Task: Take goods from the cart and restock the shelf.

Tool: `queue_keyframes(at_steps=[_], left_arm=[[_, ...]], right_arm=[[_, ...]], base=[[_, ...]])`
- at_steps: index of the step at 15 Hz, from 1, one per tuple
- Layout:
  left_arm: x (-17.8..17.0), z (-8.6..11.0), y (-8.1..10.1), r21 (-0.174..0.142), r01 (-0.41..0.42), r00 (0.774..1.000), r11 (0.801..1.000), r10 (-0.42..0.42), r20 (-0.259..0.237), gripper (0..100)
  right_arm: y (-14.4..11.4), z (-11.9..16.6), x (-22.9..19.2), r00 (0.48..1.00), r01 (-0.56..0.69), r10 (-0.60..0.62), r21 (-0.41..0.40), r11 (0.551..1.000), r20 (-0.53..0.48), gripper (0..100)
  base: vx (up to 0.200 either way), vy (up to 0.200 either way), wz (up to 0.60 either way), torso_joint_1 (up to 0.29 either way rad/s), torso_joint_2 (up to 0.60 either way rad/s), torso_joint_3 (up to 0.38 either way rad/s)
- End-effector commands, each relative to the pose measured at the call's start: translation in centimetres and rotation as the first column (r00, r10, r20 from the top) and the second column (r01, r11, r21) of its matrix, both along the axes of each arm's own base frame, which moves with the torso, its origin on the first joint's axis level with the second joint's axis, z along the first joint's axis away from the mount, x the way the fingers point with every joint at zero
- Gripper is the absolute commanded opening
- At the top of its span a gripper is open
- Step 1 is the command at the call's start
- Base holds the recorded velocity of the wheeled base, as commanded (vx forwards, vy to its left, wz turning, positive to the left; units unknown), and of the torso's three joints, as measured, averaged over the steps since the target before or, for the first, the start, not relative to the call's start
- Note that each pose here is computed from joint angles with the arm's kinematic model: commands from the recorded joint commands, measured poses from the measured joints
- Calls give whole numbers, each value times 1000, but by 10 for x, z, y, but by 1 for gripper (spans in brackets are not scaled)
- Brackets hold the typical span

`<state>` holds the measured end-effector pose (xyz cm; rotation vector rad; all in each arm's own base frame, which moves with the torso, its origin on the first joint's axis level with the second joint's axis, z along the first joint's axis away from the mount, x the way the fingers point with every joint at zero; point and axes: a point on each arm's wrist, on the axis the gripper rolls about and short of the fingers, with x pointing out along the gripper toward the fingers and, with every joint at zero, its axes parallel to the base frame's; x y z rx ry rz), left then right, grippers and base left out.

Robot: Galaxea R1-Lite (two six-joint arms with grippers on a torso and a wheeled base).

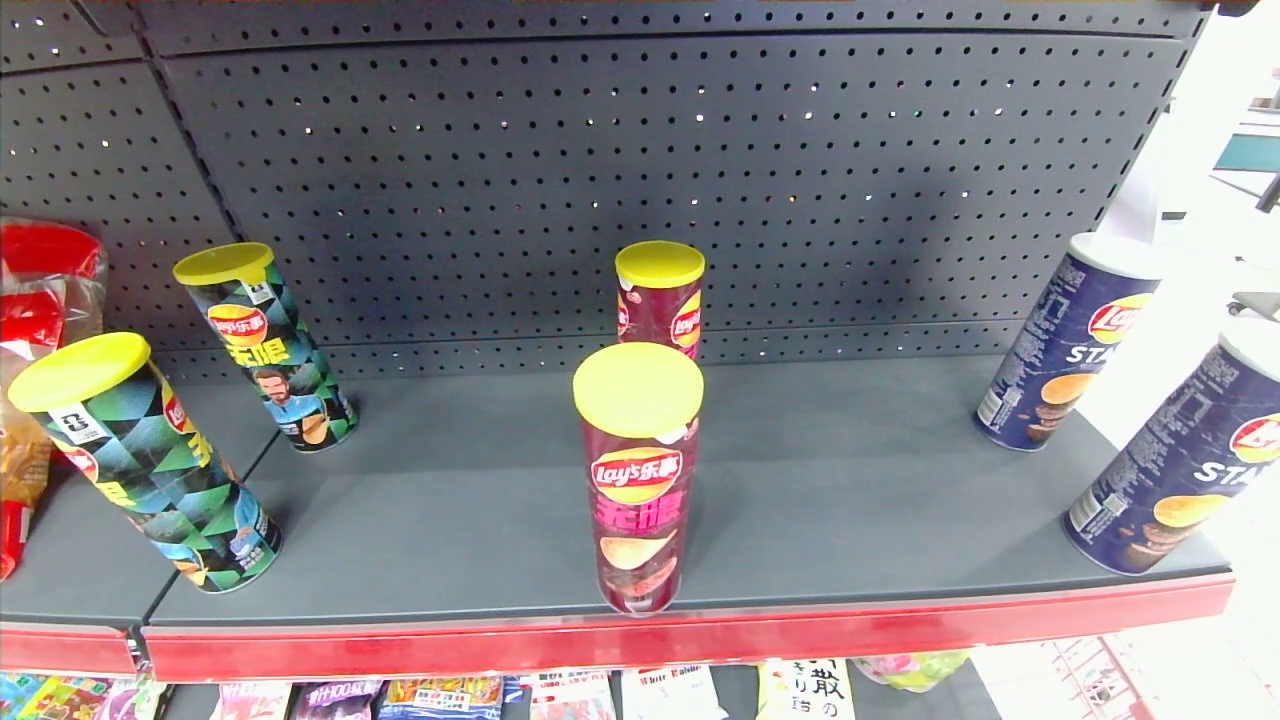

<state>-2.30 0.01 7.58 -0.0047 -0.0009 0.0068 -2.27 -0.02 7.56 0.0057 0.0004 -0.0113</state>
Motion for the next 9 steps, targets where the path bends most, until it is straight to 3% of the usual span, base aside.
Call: queue_keyframes(at_steps=[1,9], left_arm=[[0,0,0,-1,-1,1000,1000,1,-2,100],[0,0,0,-1,-1,1000,1000,1,-1,100]], right_arm=[[0,0,0,1000,1,-1,0,1000,0,100],[0,0,0,1000,1,-1,0,1000,0,100]], base=[[0,0,0,0,0,0],[0,0,0,0,0,0]])
